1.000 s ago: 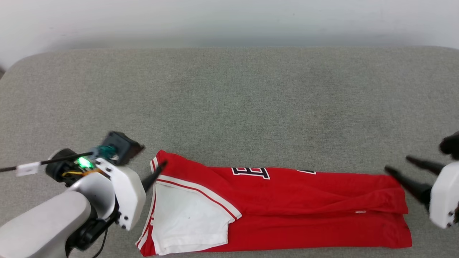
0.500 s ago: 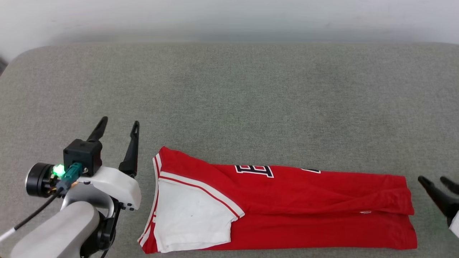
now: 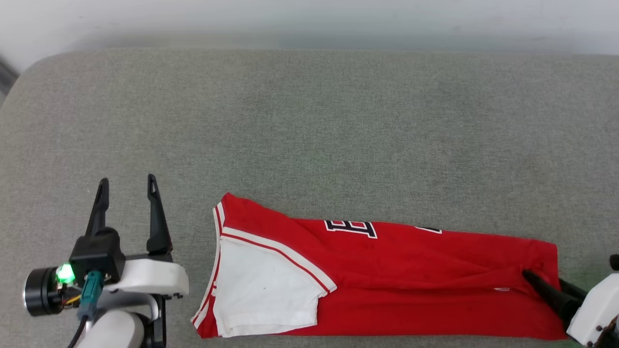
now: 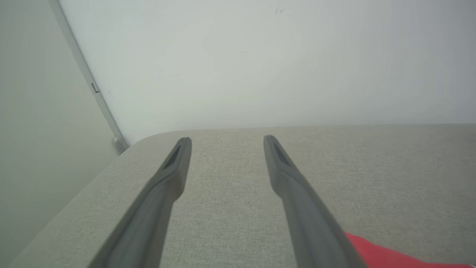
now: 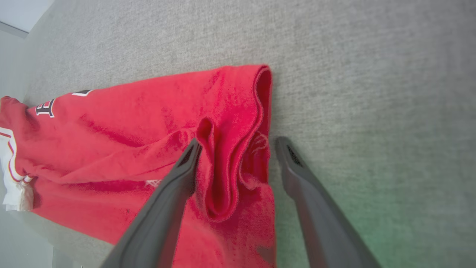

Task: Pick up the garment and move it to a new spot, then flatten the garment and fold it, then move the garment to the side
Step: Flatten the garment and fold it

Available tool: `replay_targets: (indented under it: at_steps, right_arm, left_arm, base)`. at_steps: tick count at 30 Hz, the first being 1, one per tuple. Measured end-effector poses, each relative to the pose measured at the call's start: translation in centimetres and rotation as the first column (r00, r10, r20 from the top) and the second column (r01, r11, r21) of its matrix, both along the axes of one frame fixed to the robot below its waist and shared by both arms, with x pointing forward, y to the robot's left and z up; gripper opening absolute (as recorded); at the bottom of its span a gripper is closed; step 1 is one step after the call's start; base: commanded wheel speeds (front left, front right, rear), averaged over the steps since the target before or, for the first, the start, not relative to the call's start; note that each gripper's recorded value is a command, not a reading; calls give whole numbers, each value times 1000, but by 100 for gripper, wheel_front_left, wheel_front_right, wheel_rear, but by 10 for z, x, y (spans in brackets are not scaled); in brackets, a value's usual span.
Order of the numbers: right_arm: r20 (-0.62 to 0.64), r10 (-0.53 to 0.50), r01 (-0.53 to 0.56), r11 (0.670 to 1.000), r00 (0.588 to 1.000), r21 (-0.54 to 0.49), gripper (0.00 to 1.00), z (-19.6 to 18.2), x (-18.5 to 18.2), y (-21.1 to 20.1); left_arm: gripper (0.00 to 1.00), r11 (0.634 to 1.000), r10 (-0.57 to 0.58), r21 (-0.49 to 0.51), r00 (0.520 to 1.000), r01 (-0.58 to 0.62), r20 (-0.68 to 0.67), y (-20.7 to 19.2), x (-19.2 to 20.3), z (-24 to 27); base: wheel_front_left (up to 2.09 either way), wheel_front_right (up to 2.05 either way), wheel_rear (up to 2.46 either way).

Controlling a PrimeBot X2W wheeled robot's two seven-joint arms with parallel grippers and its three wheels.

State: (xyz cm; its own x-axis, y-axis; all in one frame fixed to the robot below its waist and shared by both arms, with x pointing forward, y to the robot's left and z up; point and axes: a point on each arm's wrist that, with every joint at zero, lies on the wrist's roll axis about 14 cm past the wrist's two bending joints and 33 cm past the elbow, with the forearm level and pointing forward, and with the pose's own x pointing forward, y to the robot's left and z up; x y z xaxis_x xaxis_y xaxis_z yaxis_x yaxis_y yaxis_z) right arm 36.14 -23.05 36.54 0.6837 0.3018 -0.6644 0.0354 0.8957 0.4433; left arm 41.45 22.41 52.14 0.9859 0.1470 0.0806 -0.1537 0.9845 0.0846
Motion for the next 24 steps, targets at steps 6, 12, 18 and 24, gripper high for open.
replay_targets:
  at_steps: [6,12,18,24]
  right_arm:
    - [-48,36,-34,999,998,35,100,-8,-7,17]
    - [-55,56,-55,998,997,25,0,-9,-10,20]
    - [-51,69,-69,998,996,0,0,-5,-12,15]
    - [-36,60,-63,994,998,-94,0,13,-9,-22]
  left_arm:
    - [100,998,63,8,998,-63,21,7,-19,-4]
    - [100,996,80,25,996,-81,38,5,-33,-3]
    - [100,997,71,36,996,-73,46,1,-42,-2]
    - [100,997,61,45,997,-64,55,-1,-52,1]
  base:
    - [0,0,0]
    - [0,0,0]
    - [0,0,0]
    - [0,0,0]
